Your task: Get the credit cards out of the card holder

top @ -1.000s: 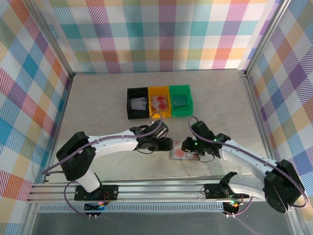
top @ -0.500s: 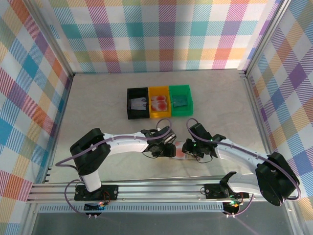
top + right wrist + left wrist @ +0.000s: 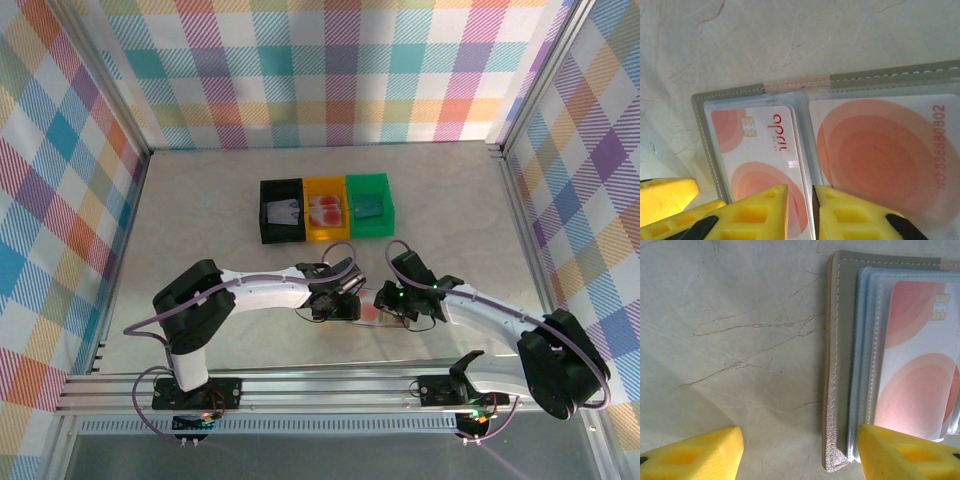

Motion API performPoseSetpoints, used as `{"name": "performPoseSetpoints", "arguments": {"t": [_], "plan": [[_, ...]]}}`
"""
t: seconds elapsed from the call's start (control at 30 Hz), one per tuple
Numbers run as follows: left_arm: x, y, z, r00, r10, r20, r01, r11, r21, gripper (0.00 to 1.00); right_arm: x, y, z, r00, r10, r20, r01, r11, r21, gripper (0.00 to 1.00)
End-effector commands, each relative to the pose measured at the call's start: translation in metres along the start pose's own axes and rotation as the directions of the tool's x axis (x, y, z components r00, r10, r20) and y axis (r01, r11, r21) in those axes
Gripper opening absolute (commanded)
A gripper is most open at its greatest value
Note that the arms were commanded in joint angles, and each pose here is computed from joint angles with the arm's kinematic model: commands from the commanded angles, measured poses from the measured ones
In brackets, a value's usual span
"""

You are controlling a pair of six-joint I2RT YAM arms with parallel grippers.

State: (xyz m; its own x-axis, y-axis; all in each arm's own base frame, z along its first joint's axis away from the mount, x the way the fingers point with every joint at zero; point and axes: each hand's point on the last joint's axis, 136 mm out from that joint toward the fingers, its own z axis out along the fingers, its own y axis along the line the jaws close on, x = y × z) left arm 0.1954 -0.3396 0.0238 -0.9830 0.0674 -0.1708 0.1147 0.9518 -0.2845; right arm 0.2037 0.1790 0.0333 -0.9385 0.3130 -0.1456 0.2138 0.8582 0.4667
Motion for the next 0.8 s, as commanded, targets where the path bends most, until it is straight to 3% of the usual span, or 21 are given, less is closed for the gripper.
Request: {"name": "performPoseSetpoints", "arguments": {"t": [0.0,0.6,0.77], "plan": [[0.016,0.010,0.020,0.998,-0.005,-0.057,0.001,0.998,-0.057,0.63,0.002,-0.001,0.005,1.000,-0.003,-0.016,0.003,1.000,-0.016,0.23],[0.040,0.025,0.049,0.989,-0.003,-0.151,-0.019,0.990,-0.141,0.63,0.000,0.006,0.010,0.999,-0.041,0.003,0.041,0.996,-0.077,0.22],[0.044,0.028,0.056,0.986,0.000,-0.167,-0.026,0.988,-0.155,0.62,-0.001,-0.004,0.007,0.999,-0.037,0.021,0.037,0.999,-0.025,0.23]]}}
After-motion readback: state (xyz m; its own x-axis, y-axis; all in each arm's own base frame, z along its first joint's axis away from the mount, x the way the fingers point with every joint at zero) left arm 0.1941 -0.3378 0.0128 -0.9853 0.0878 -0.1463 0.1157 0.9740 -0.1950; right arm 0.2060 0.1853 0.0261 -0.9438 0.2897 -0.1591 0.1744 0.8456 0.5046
